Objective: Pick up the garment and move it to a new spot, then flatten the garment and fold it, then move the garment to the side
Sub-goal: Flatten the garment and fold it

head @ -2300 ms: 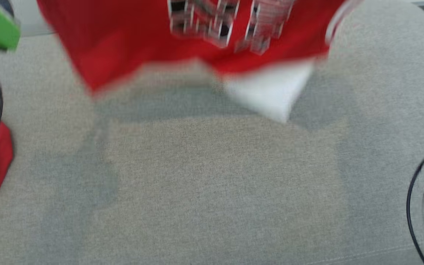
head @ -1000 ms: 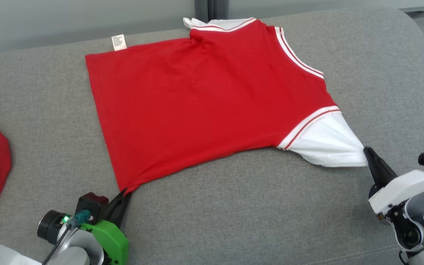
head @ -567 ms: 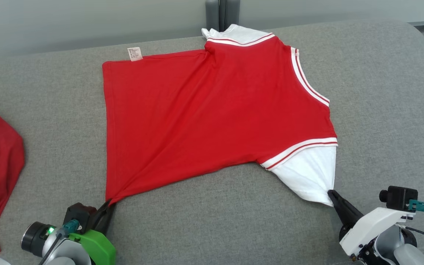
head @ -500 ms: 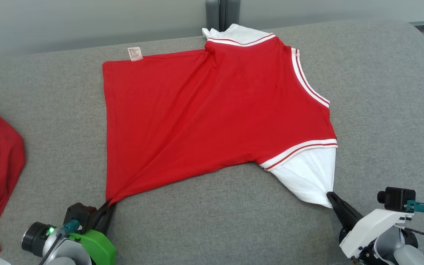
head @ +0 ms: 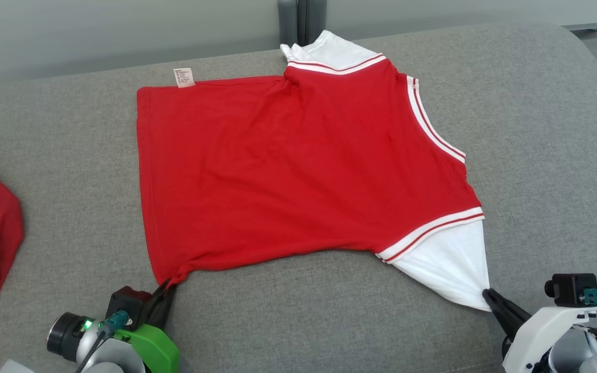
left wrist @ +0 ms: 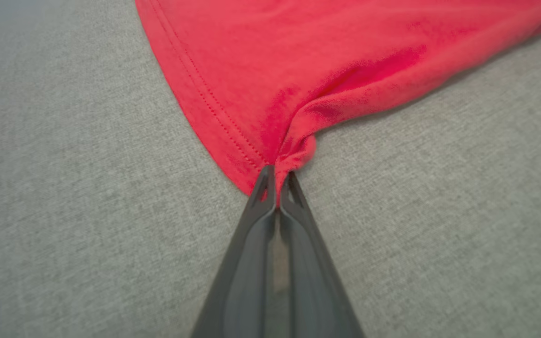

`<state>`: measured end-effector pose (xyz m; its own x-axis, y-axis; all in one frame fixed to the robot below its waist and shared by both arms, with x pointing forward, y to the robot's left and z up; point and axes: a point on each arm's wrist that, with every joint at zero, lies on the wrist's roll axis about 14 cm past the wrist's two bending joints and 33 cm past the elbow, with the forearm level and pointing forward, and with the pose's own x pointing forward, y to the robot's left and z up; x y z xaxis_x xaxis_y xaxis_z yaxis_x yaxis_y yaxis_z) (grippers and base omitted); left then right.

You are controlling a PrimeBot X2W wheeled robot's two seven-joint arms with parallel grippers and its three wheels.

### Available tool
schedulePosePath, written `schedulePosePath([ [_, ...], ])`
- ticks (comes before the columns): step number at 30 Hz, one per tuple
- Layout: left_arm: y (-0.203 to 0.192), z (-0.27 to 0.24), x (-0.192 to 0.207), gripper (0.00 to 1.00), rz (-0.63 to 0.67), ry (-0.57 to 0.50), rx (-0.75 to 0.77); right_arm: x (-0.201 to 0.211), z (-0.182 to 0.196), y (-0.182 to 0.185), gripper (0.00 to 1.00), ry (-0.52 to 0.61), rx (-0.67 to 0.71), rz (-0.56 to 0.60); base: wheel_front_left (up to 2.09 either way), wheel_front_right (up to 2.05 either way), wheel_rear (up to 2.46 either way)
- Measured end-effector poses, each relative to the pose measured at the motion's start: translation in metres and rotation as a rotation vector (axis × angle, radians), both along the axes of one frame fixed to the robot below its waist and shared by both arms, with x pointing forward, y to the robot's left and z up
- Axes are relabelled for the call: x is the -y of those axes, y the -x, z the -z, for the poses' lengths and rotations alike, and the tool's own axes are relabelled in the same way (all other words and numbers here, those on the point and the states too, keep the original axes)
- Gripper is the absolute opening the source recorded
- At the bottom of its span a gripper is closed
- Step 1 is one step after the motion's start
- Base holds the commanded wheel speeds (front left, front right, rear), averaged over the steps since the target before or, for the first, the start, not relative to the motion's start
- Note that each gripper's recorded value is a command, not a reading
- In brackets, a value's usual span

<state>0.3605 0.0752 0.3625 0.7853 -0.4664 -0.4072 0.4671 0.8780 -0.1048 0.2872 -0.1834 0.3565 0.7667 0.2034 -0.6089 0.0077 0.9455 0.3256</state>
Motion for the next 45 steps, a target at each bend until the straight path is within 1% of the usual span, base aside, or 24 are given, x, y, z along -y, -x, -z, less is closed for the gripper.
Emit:
schedulePosePath([
  [3,0.002,0.002,0.005,0.00,0.024,-0.007,0.003,0.000,0.001,0.004,0.00,0.008,-0.008,-0.001,0.00,0.00,0.00],
  [5,0.004,0.005,0.004,0.00,0.026,-0.013,-0.005,-0.005,0.003,0.007,0.00,0.017,-0.013,-0.024,0.00,0.00,0.00],
  [12,0.007,0.011,0.002,0.00,0.033,-0.029,-0.022,-0.009,0.006,0.008,0.00,0.049,-0.011,-0.038,0.00,0.00,0.00],
  [19,0.006,0.010,-0.006,0.00,0.003,-0.038,-0.017,-0.007,0.008,0.006,0.00,0.077,-0.015,-0.056,0.00,0.00,0.00],
  [33,0.008,0.012,-0.008,0.00,0.008,-0.044,-0.033,-0.006,0.007,0.004,0.00,0.087,-0.006,-0.044,0.00,0.00,0.00],
  [40,0.007,0.011,-0.018,0.00,0.030,-0.073,-0.035,0.009,-0.003,-0.005,0.00,0.113,0.038,-0.009,0.00,0.00,0.00],
  [45,0.005,0.010,-0.021,0.00,0.038,-0.091,-0.043,0.009,-0.008,-0.008,0.00,0.112,0.057,-0.008,0.00,0.00,0.00],
])
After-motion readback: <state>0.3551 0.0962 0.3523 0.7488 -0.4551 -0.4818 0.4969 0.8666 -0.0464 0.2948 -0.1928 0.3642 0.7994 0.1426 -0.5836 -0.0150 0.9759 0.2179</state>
